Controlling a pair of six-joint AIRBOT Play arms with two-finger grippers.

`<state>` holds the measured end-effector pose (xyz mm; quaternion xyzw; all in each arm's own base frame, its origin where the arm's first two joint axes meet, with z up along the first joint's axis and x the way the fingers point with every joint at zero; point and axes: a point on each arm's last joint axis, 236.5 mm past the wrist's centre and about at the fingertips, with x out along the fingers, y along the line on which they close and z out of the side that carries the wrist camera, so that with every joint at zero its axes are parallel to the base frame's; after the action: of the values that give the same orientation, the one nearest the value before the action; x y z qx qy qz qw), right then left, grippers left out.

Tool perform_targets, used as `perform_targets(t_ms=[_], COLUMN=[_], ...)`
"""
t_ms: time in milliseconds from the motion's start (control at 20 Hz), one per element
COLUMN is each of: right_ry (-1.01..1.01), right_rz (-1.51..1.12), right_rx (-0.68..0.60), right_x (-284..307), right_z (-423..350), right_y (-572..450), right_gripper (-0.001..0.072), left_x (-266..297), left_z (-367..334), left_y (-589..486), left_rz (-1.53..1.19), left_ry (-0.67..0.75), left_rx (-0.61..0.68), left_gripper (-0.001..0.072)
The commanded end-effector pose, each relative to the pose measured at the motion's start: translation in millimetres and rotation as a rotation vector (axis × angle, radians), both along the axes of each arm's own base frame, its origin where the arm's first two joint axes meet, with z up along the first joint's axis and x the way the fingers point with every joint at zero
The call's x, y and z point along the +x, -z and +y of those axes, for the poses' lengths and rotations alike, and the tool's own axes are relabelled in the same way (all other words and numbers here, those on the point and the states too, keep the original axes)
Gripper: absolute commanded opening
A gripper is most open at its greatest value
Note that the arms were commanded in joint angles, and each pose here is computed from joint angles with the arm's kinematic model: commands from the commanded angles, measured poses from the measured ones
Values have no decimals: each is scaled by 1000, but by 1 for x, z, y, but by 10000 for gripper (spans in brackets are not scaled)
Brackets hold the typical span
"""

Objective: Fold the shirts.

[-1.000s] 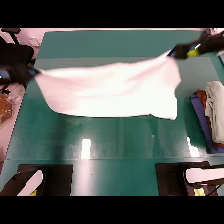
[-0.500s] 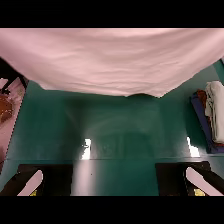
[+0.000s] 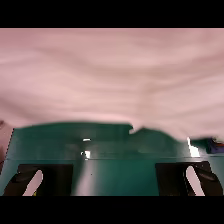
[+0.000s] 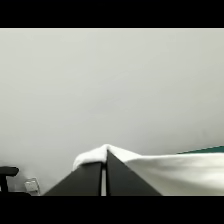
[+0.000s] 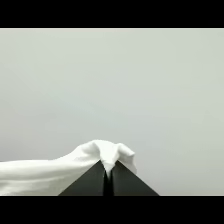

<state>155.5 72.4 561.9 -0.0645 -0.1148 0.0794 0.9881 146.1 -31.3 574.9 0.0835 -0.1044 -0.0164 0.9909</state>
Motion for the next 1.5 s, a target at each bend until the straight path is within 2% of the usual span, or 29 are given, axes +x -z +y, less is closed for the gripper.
perform_targets(t_ms=[0, 300, 450, 700, 900, 1050, 1300, 1450], right_ry=[10, -182, -286, -262, -230, -236, -287, -304], right_rz=[35, 684, 873, 949, 979, 972, 1078, 1137], right_rx=[-5, 165, 180, 240, 270, 243, 254, 249], right_x=[12, 147, 199, 288, 335, 368, 385, 377], right_z=[-5, -28, -13, -9, -21, -26, -24, -21], right_y=[2, 181, 275, 378, 414, 423, 451, 467], right_gripper=[20, 19, 19, 20, 21, 20, 20, 19], left_x=[-2, 112, 162, 230, 276, 305, 319, 321], left_z=[3, -2, -6, 12, 22, 29, 27, 29], left_y=[0, 171, 263, 349, 369, 386, 424, 426], left_rz=[-6, 547, 694, 647, 607, 582, 660, 653], left_ry=[-18, 124, 185, 166, 169, 171, 190, 189], left_rx=[10, -129, -234, -304, -307, -313, -326, -274], left_gripper=[25, 25, 25, 25, 26, 25, 26, 26])
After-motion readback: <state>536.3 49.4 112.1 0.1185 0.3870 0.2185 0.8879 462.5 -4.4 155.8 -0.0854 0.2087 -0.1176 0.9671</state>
